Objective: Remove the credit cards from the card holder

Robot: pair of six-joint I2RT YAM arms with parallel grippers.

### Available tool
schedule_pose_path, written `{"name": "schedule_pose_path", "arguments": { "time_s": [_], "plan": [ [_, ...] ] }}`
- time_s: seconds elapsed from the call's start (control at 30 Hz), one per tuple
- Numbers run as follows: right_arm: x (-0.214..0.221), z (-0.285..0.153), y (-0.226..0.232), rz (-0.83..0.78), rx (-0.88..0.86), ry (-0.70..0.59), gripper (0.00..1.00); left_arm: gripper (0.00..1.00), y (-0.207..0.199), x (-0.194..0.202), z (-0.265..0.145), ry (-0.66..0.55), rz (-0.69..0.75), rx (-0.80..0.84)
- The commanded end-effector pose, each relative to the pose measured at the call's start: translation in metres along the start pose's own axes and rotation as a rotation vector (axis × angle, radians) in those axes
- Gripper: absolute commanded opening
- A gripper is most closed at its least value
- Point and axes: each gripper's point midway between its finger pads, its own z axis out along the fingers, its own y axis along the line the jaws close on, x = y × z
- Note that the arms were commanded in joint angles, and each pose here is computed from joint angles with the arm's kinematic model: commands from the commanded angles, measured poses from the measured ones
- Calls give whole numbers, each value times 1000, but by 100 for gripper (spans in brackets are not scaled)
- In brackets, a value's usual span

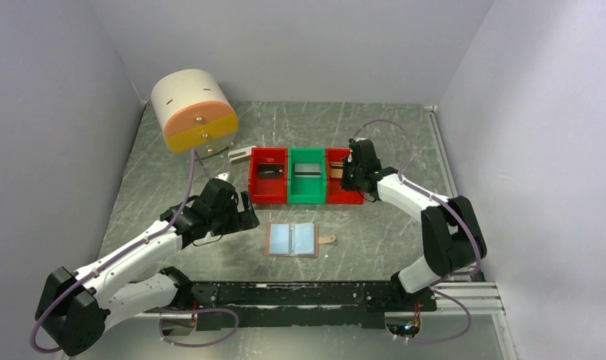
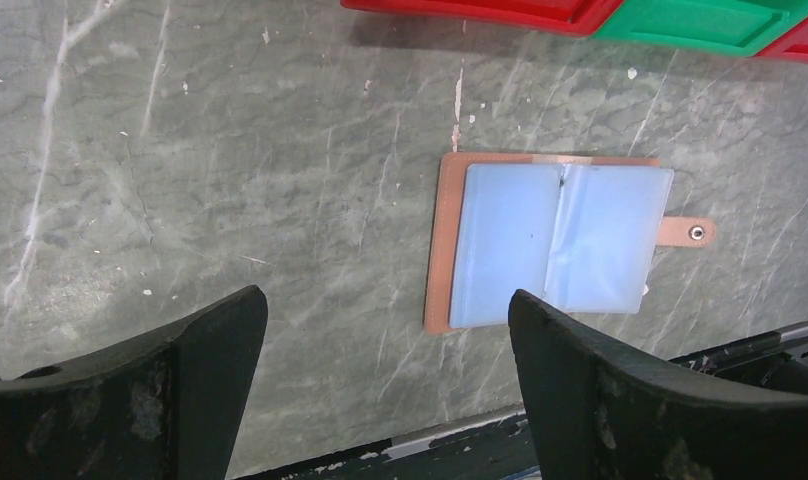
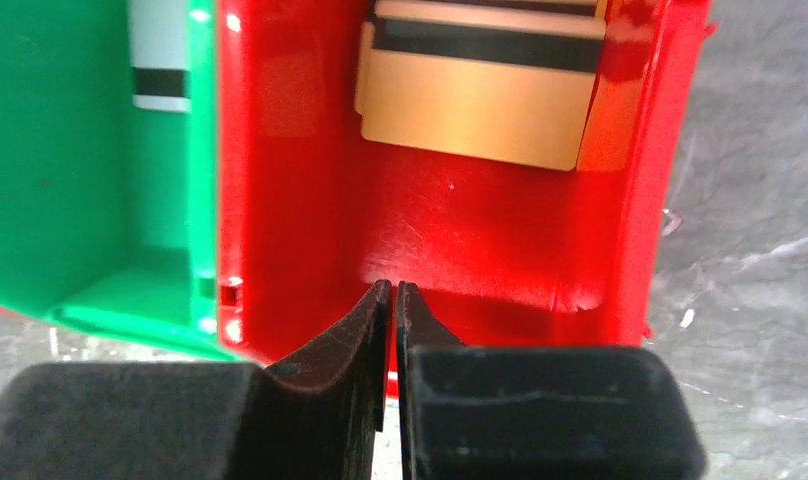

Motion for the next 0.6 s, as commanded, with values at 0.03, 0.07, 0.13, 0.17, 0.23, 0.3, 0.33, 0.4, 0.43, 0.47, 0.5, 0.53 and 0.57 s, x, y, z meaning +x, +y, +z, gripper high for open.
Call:
{"name": "schedule_pose_path", "arguments": {
  "time_s": [0.03, 0.07, 0.13, 0.17, 0.23, 0.3, 0.33, 0.4, 0.43, 0.47, 0.5, 0.53, 0.57],
  "plan": [
    [13, 19, -4, 21, 72, 64, 10, 95, -8, -2, 1, 1, -20, 42],
    [14, 22, -4, 13, 82, 66, 10, 95, -8, -1, 1, 3, -20, 41],
    [13, 27, -6, 0, 109, 69, 10, 95, -8, -1, 2, 5, -19, 39],
    [12, 29, -7, -6, 122, 61, 10, 95, -7, -1, 2, 7, -17, 36],
    [10, 35, -6, -17, 131, 42, 10, 95, -6, 0, 2, 9, -15, 30],
    [9, 41, -9, -24, 154, 30, 10, 95, -6, 0, 3, 10, -14, 28],
    [8, 44, -10, -30, 169, 23, 10, 95, -6, 0, 3, 10, -14, 29],
    [7, 50, -14, -38, 195, 7, 10, 95, -6, 0, 3, 11, -15, 28],
    [7, 53, -16, -39, 207, 0, 10, 95, -5, 1, 3, 13, -15, 27],
    [6, 56, -16, -40, 210, -7, 10, 95, -5, 1, 3, 12, -15, 27],
    [5, 59, -16, -37, 212, -19, 10, 95, -5, 1, 3, 12, -16, 25],
    [3, 60, -17, -32, 215, -31, 10, 95, -4, 2, 3, 13, -17, 25],
    [1, 61, -18, -28, 220, -47, 10, 95, -4, 2, 3, 14, -19, 25]
  ]
}}
